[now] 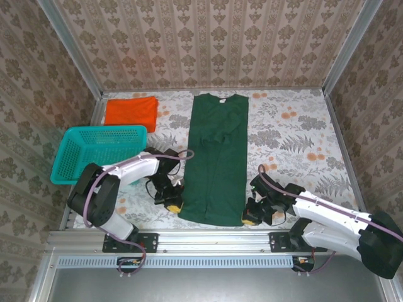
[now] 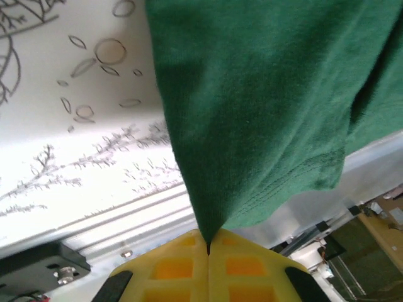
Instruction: Fold and stack the t-shirts
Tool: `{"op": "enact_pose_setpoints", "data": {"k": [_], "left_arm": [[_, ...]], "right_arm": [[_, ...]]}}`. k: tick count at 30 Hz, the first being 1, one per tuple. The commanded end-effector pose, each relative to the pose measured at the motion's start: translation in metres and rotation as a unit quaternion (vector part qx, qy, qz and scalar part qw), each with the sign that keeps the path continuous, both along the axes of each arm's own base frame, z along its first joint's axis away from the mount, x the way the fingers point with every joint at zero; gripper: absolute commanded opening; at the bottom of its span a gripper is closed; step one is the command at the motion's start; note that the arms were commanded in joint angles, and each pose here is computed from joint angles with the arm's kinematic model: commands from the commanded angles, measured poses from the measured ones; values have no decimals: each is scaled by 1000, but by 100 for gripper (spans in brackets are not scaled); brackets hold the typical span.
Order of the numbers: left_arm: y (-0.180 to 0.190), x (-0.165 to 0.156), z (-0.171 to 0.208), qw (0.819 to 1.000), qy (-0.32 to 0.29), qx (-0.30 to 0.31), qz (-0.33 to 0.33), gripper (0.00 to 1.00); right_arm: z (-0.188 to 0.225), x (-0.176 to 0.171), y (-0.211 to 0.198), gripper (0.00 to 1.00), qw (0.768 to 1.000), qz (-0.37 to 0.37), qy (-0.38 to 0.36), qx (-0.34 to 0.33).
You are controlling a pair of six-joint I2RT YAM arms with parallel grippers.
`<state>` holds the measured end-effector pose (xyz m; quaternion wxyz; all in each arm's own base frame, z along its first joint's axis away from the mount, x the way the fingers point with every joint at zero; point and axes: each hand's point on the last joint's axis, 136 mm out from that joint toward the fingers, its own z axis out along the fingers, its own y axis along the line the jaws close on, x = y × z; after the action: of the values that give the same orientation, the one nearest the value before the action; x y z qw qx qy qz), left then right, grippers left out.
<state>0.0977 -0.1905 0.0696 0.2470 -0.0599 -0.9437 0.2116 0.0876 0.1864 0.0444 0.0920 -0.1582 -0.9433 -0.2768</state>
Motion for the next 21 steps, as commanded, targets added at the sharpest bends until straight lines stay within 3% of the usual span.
{"op": "enact_pose_setpoints", "data": {"k": [1,6,11,16,21], "left_arm": [[-10,13,35,998,-6,-45,34,0],[-31,66,66,990,-59,-97,88,0],[-47,145,88,974,-134,-122,137,0],[-53,229,81,962,-173,-120,176,0],[-55,290,61,958,-180,-107,197,0]], "right_arm": [[19,7,-1,0,999,-33,12,13],[52,55,-16,0,996,-80,-24,16],[80,135,-25,0,988,-134,-56,43],[71,206,-29,0,990,-131,-51,-2],[53,274,-41,0,984,-172,-40,-22]]}}
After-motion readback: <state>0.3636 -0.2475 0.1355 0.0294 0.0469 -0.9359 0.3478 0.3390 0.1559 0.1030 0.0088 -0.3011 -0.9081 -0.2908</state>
